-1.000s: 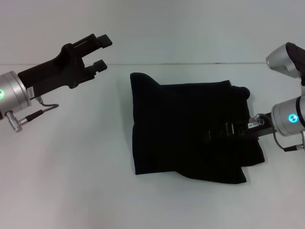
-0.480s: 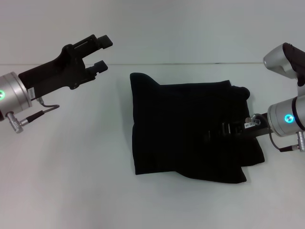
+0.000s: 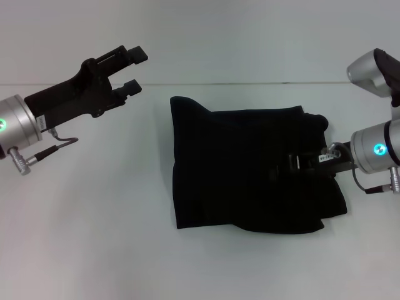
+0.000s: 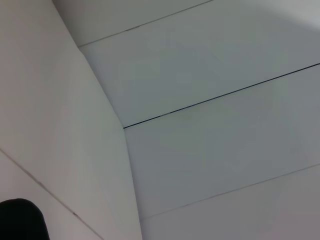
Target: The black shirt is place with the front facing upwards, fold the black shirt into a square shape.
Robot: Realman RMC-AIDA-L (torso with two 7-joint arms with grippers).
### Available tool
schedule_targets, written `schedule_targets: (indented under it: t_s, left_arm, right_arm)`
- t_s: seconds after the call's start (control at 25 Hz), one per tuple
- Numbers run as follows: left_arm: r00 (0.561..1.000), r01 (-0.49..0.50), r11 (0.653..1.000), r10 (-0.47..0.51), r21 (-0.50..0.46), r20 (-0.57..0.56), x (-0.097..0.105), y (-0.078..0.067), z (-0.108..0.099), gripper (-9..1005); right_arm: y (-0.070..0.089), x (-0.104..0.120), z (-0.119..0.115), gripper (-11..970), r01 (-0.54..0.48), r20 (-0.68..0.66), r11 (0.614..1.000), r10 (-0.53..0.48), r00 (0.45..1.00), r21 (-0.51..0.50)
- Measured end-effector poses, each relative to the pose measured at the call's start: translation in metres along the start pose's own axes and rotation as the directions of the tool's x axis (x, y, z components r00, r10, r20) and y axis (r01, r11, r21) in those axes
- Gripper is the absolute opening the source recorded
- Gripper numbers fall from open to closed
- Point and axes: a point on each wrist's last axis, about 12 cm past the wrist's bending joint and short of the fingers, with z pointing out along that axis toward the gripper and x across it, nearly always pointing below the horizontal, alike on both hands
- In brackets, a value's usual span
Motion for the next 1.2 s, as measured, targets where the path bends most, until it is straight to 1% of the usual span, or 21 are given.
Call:
schedule_targets:
  t_s: [0.12, 0.28, 0.48, 0.56, 0.64, 0.76, 0.8, 0.84, 1.08, 1.2]
  left_arm:
    - [1.0, 0.001, 1.0, -0.001, 0.0, 0.002, 0.0, 0.0, -0.001, 844]
    - [1.0, 0.003, 1.0, -0.003, 0.003, 0.007, 0.0, 0.0, -0.002, 844]
    - [1.0, 0.005, 1.0, -0.005, 0.009, 0.017, -0.002, 0.0, -0.003, 844]
    - [1.0, 0.005, 1.0, -0.005, 0.011, 0.018, -0.002, 0.0, -0.003, 844]
    - [1.0, 0.007, 1.0, -0.007, 0.014, 0.022, -0.002, 0.0, -0.004, 844]
    - [1.0, 0.008, 1.0, -0.008, 0.016, 0.028, -0.002, 0.0, -0.005, 844]
    - [1.0, 0.007, 1.0, -0.008, 0.017, 0.03, -0.002, 0.0, -0.006, 844]
    - [0.999, 0.006, 1.0, -0.007, 0.017, 0.031, -0.003, 0.0, -0.006, 843]
    - [0.999, -0.001, 1.0, 0.0, 0.022, 0.032, -0.004, -0.002, -0.004, 843]
    - [0.999, -0.002, 1.0, 0.001, 0.018, 0.036, -0.005, -0.002, -0.004, 843]
  right_arm:
    - [-0.001, -0.002, -0.002, 135, 0.002, 0.005, 1.0, -0.002, 1.0, 0.0]
    - [0.002, -0.01, -0.01, 126, 0.026, 0.026, 1.0, -0.026, 0.999, 0.002]
    - [0.016, -0.037, -0.036, 124, 0.09, 0.081, 0.996, -0.091, 0.993, 0.008]
    - [0.022, -0.044, -0.043, 125, 0.104, 0.081, 0.994, -0.105, 0.991, 0.009]
    - [0.023, -0.048, -0.048, 127, 0.11, 0.078, 0.994, -0.111, 0.991, 0.028]
    - [0.016, -0.05, -0.05, 129, 0.101, 0.074, 0.991, -0.107, 0.992, 0.084]
    - [0.01, -0.048, -0.048, 129, 0.09, 0.071, 0.989, -0.098, 0.993, 0.113]
    - [0.01, -0.048, -0.048, 130, 0.09, 0.071, 0.989, -0.098, 0.993, 0.113]
    - [-0.002, -0.037, -0.035, 134, 0.052, 0.042, 0.99, -0.058, 0.997, 0.133]
    - [-0.005, -0.035, -0.035, 136, 0.037, 0.037, 0.99, -0.042, 0.998, 0.136]
